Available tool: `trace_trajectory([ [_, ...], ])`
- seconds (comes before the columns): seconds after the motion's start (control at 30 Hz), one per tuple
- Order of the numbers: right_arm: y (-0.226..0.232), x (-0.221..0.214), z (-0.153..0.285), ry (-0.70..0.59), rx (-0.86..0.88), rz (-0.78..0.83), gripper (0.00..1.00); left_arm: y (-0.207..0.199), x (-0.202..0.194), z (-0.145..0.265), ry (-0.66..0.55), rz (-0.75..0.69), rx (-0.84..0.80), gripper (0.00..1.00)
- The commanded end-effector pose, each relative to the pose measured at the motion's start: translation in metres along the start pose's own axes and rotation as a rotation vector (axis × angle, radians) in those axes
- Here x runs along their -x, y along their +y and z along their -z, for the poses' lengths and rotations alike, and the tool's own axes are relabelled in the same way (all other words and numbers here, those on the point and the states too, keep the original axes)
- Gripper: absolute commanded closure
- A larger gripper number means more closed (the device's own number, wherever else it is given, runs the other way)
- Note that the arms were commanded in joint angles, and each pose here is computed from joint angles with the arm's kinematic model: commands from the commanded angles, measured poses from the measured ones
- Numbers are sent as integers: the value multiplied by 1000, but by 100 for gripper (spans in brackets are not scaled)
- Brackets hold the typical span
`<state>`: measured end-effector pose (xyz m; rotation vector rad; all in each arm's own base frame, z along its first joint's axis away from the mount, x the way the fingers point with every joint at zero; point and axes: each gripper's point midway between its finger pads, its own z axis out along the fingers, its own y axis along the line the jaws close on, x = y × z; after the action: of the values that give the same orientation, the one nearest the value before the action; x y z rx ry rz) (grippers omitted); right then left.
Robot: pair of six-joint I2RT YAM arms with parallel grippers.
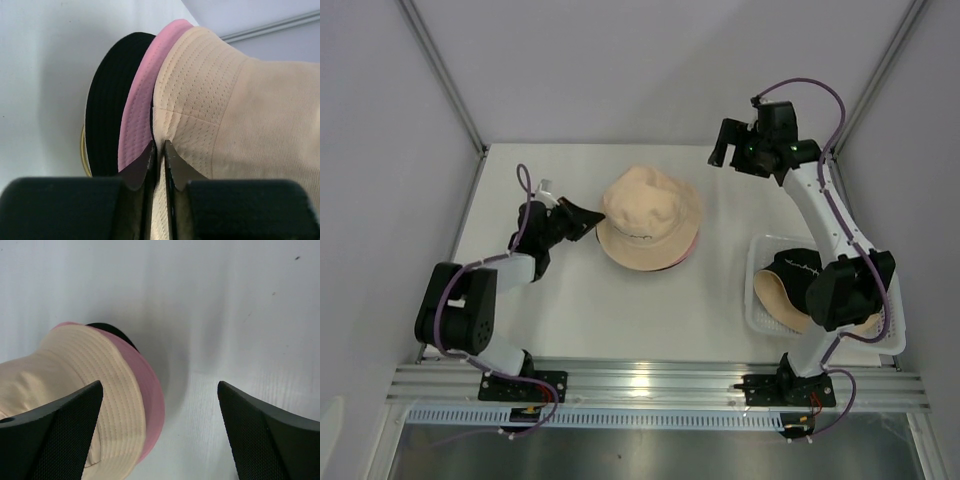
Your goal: Stack the hats
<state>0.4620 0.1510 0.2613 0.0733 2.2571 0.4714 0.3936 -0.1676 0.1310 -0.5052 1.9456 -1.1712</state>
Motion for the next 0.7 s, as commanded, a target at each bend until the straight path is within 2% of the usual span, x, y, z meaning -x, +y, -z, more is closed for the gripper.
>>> trace_trajectory([
  [0.0, -29, 23, 42, -90, -98, -3, 1, -26, 16, 12, -24, -97, -23, 80],
  [0.03, -38, 26, 51, -101, -122, -13, 1, -42, 25, 17, -46, -126, -46, 73],
  [0.07, -58, 28, 63, -113, -178, -37, 0, -45, 29, 20, -56, -134, -39, 62],
  [0.1, -66, 29, 73, -126, -197, -50, 0, -50, 32, 24, -64, -144, -39, 57],
  [0.13, -74, 26, 93, -142, -218, -61, 1, -57, 37, 32, -73, -154, -28, 45],
  [0.23, -98, 10, 127, -159, -273, -115, 0, -63, 53, 47, -107, -178, 12, 29],
  [0.27, -116, 2, 137, -151, -320, -152, 1, -70, 64, 57, -145, -195, 12, 18],
  [0.33, -125, -12, 155, -157, -367, -172, 0, -82, 77, 69, -184, -236, 16, 10],
  [0.37, -136, -32, 155, -112, -411, -187, 1, -86, 79, 81, -195, -243, 32, 5],
  [0.5, -171, -78, 165, -70, -538, -271, 1, -123, 101, 117, -286, -347, 35, 2],
  [0.67, -214, -113, 154, -80, -578, -434, 4, -152, 95, 145, -278, -432, -11, 0],
])
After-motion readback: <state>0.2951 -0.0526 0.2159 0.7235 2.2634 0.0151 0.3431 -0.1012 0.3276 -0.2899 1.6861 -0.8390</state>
